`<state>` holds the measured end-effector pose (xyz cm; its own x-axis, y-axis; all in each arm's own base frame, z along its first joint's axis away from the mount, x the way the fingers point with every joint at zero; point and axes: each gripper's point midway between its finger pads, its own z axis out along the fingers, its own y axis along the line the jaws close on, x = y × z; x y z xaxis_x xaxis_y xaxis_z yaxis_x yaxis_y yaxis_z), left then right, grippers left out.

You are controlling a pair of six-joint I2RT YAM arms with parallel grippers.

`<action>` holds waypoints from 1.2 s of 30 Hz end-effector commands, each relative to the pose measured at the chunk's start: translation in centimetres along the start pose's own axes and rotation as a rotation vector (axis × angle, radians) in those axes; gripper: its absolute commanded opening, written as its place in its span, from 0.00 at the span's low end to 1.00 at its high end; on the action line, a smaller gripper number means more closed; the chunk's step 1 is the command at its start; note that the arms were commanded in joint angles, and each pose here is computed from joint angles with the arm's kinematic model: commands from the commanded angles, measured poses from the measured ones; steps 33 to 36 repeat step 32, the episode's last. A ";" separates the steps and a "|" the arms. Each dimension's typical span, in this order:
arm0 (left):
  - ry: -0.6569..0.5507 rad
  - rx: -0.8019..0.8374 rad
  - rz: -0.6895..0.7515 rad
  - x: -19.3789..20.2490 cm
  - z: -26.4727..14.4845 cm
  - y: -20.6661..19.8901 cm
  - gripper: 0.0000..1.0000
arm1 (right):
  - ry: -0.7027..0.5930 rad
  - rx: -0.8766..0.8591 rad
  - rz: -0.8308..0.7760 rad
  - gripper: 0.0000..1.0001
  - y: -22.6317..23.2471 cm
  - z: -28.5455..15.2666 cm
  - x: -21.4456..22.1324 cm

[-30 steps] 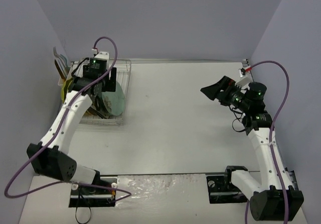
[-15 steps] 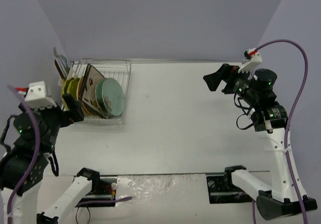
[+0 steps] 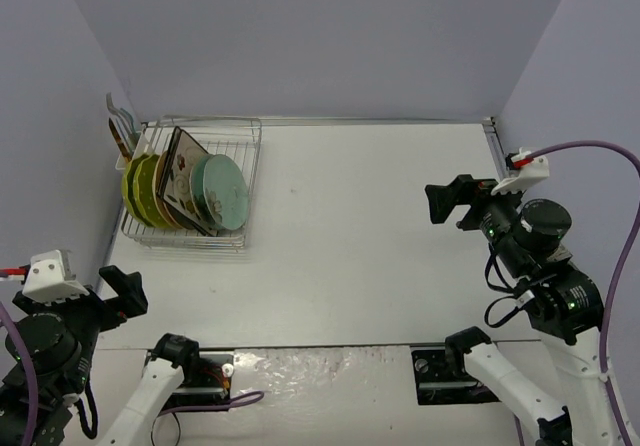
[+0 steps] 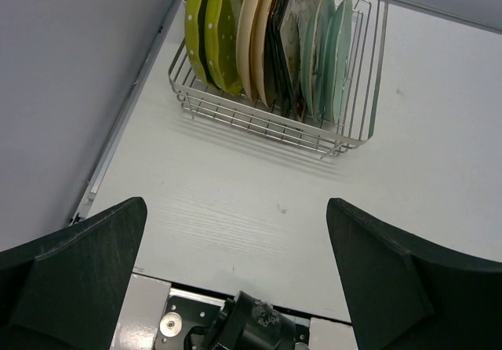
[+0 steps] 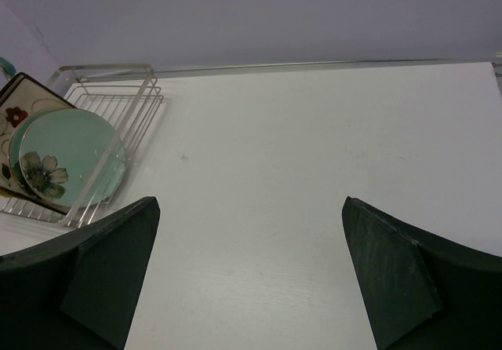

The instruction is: Load the plates into the dish rack

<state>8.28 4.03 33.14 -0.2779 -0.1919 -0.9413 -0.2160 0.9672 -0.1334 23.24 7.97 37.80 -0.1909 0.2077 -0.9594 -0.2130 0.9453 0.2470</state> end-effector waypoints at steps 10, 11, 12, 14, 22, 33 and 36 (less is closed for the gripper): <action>0.097 0.005 0.005 3.0 0.7 -0.2 0.97 | -0.094 0.107 -0.039 0.99 -2.4 -1.9 0.4; 0.098 0.003 0.001 3.2 0.8 -0.2 0.97 | -0.091 0.110 -0.041 0.99 -2.5 -1.8 0.4; 0.099 0.006 0.000 3.3 0.8 -0.2 0.97 | -0.090 0.110 -0.043 0.99 -2.5 -1.8 0.5; 0.101 0.005 -0.002 3.5 0.9 -0.3 0.97 | -0.092 0.114 -0.045 0.99 -2.5 -1.8 0.4; 0.106 0.030 0.010 3.5 1.7 -1.0 0.97 | -0.107 0.124 -0.057 0.99 -2.9 -2.3 0.6; 0.123 0.044 0.025 4.0 2.4 -1.5 0.97 | -0.117 0.127 -0.066 0.98 -3.0 -2.4 0.3; 0.123 0.044 0.025 4.0 2.4 -1.5 0.97 | -0.117 0.127 -0.066 0.98 -3.0 -2.4 0.3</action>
